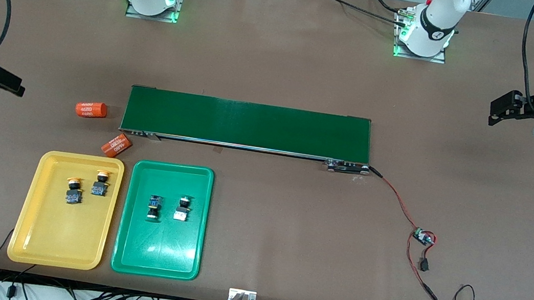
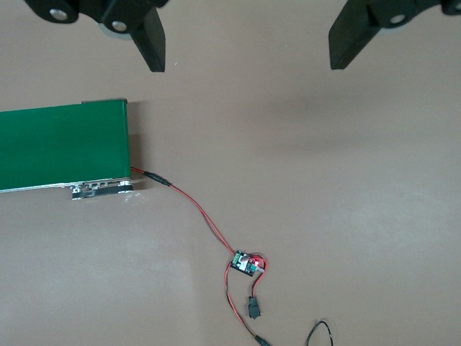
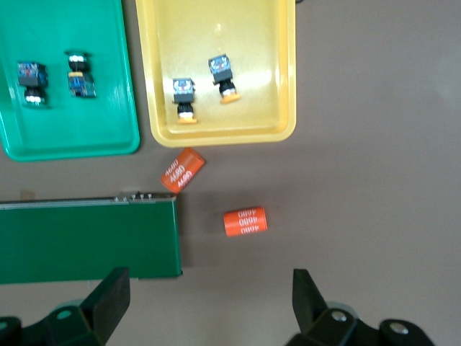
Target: Sort buttons by color to trays
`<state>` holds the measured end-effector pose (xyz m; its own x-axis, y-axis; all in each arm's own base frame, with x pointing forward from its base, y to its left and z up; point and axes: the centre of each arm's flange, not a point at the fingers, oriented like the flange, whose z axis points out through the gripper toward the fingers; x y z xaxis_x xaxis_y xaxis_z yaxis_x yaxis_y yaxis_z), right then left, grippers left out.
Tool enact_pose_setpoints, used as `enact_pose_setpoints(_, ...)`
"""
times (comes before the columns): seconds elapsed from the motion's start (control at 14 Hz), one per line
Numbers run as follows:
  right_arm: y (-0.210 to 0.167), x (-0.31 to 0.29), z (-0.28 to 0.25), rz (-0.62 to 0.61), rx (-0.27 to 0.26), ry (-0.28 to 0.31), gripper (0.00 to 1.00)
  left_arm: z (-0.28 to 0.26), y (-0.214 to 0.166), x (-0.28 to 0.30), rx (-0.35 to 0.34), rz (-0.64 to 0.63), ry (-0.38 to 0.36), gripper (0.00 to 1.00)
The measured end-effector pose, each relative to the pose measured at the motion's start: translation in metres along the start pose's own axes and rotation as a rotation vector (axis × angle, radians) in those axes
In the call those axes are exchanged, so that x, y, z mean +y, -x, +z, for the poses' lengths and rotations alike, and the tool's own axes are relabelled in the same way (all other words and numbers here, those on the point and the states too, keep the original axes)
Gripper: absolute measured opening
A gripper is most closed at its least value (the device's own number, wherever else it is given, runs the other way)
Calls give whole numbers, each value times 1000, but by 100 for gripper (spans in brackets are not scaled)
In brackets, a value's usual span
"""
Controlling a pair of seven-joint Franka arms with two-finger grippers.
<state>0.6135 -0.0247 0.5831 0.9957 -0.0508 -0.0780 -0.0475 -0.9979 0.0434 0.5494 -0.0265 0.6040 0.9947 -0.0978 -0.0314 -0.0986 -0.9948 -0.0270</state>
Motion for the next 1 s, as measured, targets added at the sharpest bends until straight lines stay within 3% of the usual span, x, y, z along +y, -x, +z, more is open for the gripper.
enact_pose_setpoints(0.43, 51, 3, -14, -25, -4, -6, 100, -2, 0, 0, 3, 1, 0, 100)
enact_pose_setpoints(1.0, 56, 4, -13, -29, 5, -7, 100, -1, 2, 5, -20, 8, 0, 100)
